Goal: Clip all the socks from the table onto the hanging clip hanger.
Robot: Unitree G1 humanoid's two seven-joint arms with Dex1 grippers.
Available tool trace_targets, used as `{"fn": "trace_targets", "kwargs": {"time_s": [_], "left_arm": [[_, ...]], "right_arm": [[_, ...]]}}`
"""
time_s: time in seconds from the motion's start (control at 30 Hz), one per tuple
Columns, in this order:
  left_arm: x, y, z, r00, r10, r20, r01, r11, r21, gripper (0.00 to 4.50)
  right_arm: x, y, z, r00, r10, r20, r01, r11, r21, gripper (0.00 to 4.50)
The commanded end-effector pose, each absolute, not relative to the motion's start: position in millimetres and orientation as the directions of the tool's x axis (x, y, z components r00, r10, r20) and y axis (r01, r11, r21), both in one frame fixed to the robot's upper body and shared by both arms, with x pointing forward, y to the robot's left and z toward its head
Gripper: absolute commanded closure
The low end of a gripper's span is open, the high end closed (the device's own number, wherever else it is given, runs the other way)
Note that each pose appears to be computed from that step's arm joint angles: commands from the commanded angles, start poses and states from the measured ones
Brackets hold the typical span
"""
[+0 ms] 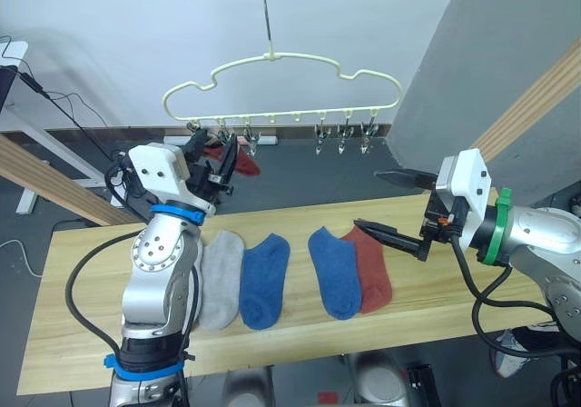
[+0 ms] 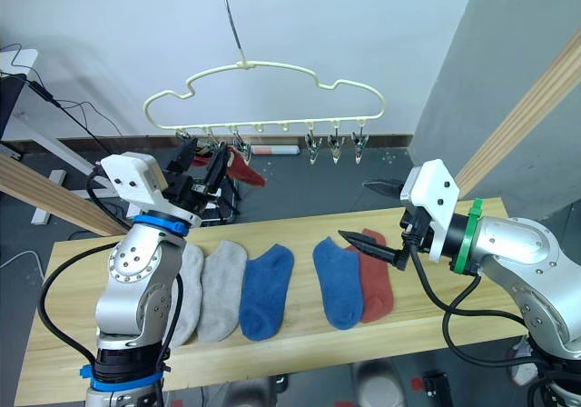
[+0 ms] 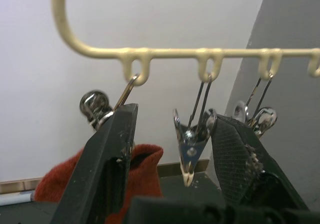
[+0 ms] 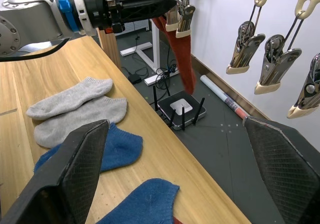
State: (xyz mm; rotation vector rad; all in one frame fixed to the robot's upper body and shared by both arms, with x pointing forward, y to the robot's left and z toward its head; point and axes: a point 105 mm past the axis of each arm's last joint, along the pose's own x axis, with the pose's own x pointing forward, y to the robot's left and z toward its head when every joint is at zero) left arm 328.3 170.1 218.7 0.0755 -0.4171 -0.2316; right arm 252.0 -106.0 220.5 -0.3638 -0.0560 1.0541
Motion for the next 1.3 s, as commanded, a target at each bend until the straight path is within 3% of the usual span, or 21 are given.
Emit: {"fn": "trace_targets", "kwargs": {"time_s": [0.03,0.17,0.27,0.43,0.8,1.3], "left_arm": [[322.4,166.4,231.6,0.868,-0.24,0.434,0.203,0.97,0.131,2.01],[322.4,165.1,232.3,0.87,-0.239,0.431,0.204,0.971,0.127,2.01],[322.0,164.7,231.9,0.872,-0.239,0.428,0.205,0.971,0.125,2.54],[321.7,162.7,231.5,0.872,-0.248,0.422,0.215,0.969,0.124,3.79],[319.9,162.7,232.0,0.868,-0.258,0.423,0.208,0.965,0.162,3.84],[320.6,168.2,229.3,0.886,-0.211,0.413,0.195,0.977,0.082,3.84]], "right_arm": [[246.5,-104.2,231.2,0.485,0.869,-0.102,-0.831,0.421,-0.365,0.0],[246.8,-104.2,231.3,0.483,0.87,-0.103,-0.832,0.419,-0.364,0.0],[246.9,-104.1,231.4,0.482,0.87,-0.102,-0.832,0.418,-0.364,0.0],[247.2,-104.0,231.4,0.481,0.871,-0.101,-0.833,0.419,-0.362,0.0],[244.6,-102.9,228.1,0.467,0.877,-0.111,-0.843,0.404,-0.354,0.0],[245.8,-103.3,227.0,0.469,0.876,-0.114,-0.841,0.403,-0.36,0.0]]}}
